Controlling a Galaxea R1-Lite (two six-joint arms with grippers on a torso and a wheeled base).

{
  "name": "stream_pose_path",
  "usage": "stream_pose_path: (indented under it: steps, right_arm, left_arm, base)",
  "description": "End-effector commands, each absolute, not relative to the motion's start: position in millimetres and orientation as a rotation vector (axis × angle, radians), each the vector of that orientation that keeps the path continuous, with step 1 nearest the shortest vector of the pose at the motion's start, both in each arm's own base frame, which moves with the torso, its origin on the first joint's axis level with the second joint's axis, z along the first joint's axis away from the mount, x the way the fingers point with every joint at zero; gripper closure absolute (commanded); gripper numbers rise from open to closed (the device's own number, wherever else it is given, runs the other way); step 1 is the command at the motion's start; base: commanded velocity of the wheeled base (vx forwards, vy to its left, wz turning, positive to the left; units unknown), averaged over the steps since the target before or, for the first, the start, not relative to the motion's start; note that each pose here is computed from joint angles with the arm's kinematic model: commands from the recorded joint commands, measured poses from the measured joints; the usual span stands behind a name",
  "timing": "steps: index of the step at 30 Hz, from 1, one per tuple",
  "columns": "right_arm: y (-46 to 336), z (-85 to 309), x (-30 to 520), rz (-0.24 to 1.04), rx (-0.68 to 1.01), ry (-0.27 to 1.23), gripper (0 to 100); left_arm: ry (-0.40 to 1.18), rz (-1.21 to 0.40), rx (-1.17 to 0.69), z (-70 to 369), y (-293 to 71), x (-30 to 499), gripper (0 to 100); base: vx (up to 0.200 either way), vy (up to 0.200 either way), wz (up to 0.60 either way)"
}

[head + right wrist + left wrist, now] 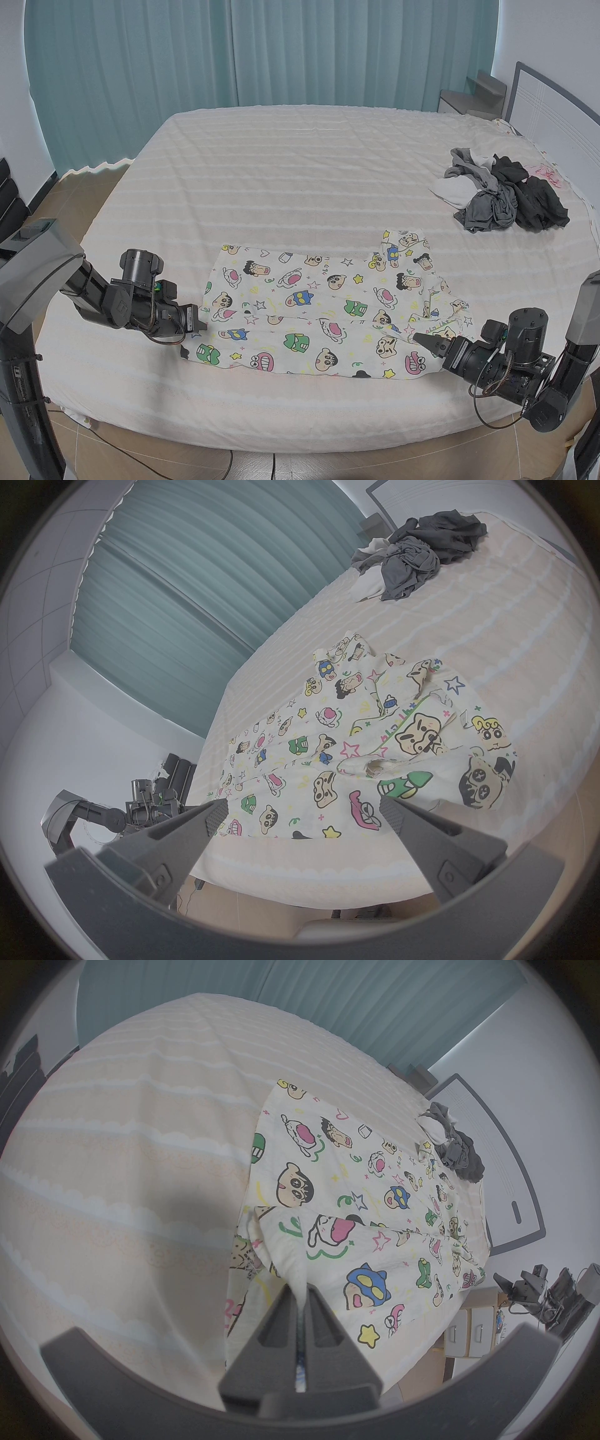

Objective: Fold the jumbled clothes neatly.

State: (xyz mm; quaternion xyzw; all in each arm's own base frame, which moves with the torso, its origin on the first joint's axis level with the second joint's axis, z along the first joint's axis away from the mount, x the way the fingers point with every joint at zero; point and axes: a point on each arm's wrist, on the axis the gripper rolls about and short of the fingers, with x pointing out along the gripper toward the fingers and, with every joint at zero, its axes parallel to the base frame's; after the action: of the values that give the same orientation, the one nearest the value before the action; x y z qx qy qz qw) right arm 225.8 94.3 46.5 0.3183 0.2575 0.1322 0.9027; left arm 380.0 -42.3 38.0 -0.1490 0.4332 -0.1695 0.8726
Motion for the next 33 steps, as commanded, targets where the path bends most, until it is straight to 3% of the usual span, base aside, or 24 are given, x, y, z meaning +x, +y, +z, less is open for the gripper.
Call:
stream_pose_path:
  steps: [1, 2, 3, 7, 11, 24, 33]
  right_arm:
    - [95, 46, 226, 0.273, 0.659, 0.533, 0]
    - [95, 47, 227, 0.275, 0.660, 0.530, 0]
    - [95, 47, 227, 0.274, 0.661, 0.530, 0]
    - [96, 43, 232, 0.258, 0.665, 0.530, 0]
    - [100, 28, 247, 0.165, 0.691, 0.529, 0]
    - [100, -2, 263, 0.079, 0.747, 0.558, 0]
    - [90, -11, 278, 0.010, 0.847, 0.550, 0]
  left_arm:
    - [0.911, -0.355, -0.312, 36, -42, 379, 100]
    - [0.912, -0.353, -0.315, 36, -42, 379, 100]
    - [0.912, -0.353, -0.316, 36, -42, 379, 0]
    - [0.914, -0.351, -0.319, 36, -42, 378, 0]
    - [0.903, -0.332, -0.356, 45, -40, 370, 0]
    - [0.847, -0.120, -0.806, 97, -33, 317, 0]
    - [0.764, -0.137, -0.880, 78, -32, 282, 0]
  base:
    - [0.000, 0.000, 0.00]
    - [0.000, 0.000, 0.00]
    - [0.000, 0.000, 0.00]
    - [0.000, 0.000, 0.00]
    - [0.000, 0.000, 0.00]
    - [0.000, 0.000, 0.00]
    - [0.000, 0.000, 0.00]
